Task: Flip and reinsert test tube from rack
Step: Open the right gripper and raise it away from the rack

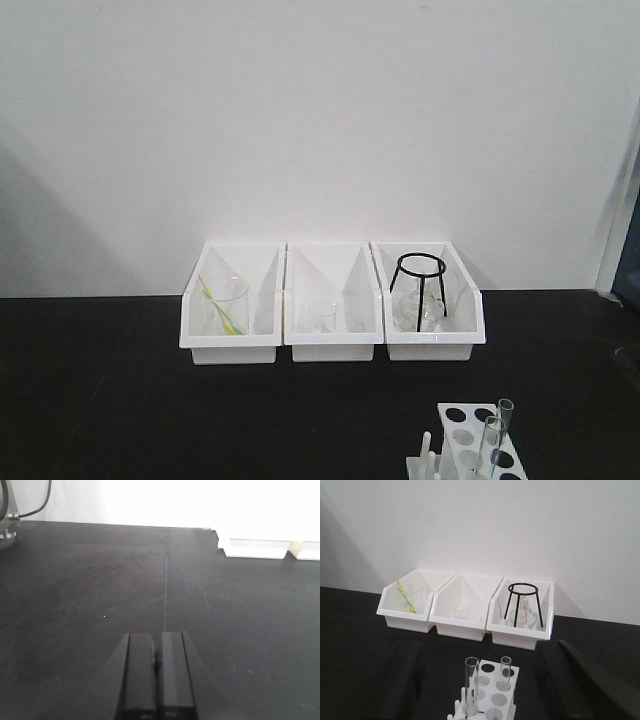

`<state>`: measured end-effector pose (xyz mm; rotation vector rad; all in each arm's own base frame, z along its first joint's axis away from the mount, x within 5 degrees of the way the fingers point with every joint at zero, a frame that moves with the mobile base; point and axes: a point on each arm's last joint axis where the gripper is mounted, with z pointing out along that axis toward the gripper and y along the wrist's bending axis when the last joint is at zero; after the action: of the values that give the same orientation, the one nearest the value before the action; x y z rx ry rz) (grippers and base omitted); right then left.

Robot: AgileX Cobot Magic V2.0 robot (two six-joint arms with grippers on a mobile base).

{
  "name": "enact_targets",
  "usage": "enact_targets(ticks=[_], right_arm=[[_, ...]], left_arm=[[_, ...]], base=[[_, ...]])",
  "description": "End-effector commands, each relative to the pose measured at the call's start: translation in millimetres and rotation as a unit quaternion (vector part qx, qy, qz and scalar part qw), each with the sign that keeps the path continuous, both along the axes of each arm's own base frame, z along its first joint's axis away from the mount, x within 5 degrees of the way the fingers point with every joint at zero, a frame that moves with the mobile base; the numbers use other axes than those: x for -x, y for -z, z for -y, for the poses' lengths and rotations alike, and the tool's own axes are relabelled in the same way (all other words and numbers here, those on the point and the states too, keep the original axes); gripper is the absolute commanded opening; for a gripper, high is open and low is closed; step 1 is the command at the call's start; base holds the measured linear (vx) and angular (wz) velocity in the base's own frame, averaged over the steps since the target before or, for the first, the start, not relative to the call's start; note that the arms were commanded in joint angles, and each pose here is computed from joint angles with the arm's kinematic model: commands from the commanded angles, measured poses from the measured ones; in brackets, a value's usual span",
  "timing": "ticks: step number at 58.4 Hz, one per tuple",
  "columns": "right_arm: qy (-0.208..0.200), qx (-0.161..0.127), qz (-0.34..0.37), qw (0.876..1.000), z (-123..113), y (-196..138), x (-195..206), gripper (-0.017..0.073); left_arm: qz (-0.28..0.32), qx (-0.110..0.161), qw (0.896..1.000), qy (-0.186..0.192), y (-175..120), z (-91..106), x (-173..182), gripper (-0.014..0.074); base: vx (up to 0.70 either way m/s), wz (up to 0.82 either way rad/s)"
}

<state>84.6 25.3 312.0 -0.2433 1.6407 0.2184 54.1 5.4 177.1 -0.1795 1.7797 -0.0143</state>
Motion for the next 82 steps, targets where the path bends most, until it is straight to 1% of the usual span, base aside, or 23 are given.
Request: enact_targets(ticks=[1,5,8,13,14,15,16,21,28,31,34,38,39,44,56,82], right_arm=[[-0.001,-0.003,0.077,0.997,0.3,-20.4,1.3,0.0492],[0.012,0.012,0.105,0.994,3.2,-20.4,4.0,0.0462],[0.035,0.009,0.121,0.992,7.6,-18.4,6.7,0.0430],[0.086,0.003,0.138,0.987,16.6,-8.7,12.8,0.0358],[0.119,0.006,0.141,0.983,21.7,3.2,19.0,0.0306],[0.125,0.008,0.139,0.982,22.6,8.2,19.7,0.0294],[0.156,0.012,0.137,0.978,26.6,31.2,26.4,0.0206],[0.160,0.013,0.132,0.978,26.9,50.6,29.7,0.0134],[0.148,0.013,0.126,0.981,25.6,79.1,32.9,0.0020],[0.142,0.013,0.119,0.982,25.0,89.1,32.2,-0.0014],[0.136,0.014,0.109,0.985,24.3,97.6,30.2,-0.0015],[0.137,0.012,0.098,0.986,24.3,106.5,28.8,-0.0015],[0.138,0.011,0.086,0.987,24.5,108.6,28.6,-0.0015],[0.139,0.011,0.072,0.988,24.8,110.1,28.5,-0.0013],[0.140,0.013,0.065,0.988,24.9,111.5,28.5,-0.0013],[0.140,0.013,0.065,0.988,24.9,111.5,28.5,-0.0012]], left_arm=[[0.049,-0.002,0.999,0.006,-8.4,0.8,-0.7,-0.0006],[0.049,-0.002,0.999,0.006,-8.4,0.8,-0.7,-0.0006],[0.049,-0.002,0.999,0.006,-8.4,0.8,-0.7,-0.0006],[0.049,-0.002,0.999,0.006,-8.4,0.8,-0.7,-0.0006],[0.049,-0.002,0.999,0.006,-8.4,0.8,-0.7,-0.0006],[0.049,-0.002,0.999,0.006,-8.4,0.8,-0.7,-0.0006],[0.049,-0.002,0.999,0.006,-8.4,0.8,-0.7,-0.0006],[0.049,-0.002,0.999,0.006,-8.4,0.8,-0.7,-0.0006],[0.049,-0.002,0.999,0.006,-8.4,0.8,-0.7,-0.0006],[0.049,-0.002,0.999,0.006,-8.4,0.8,-0.7,-0.0006],[0.049,-0.002,0.999,0.006,-8.4,0.8,-0.7,-0.0006],[0.049,-0.002,0.999,0.006,-8.4,0.8,-0.7,-0.0006],[0.049,-0.002,0.999,0.006,-8.4,0.8,-0.7,-0.0006],[0.049,-0.002,0.999,0.006,-8.4,0.8,-0.7,-0.0006],[0.049,-0.002,0.999,0.006,-8.4,0.8,-0.7,-0.0006],[0.049,-0.002,0.999,0.006,-8.4,0.8,-0.7,-0.0006]], base=[[0.00,0.00],[0.00,0.00],[0.00,0.00],[0.00,0.00],[0.00,0.00],[0.00,0.00],[0.00,0.00],[0.00,0.00],[0.00,0.00],[0.00,0.00],[0.00,0.00],[0.00,0.00],[0.00,0.01],[0.00,0.00],[0.00,0.00],[0.00,0.00]])
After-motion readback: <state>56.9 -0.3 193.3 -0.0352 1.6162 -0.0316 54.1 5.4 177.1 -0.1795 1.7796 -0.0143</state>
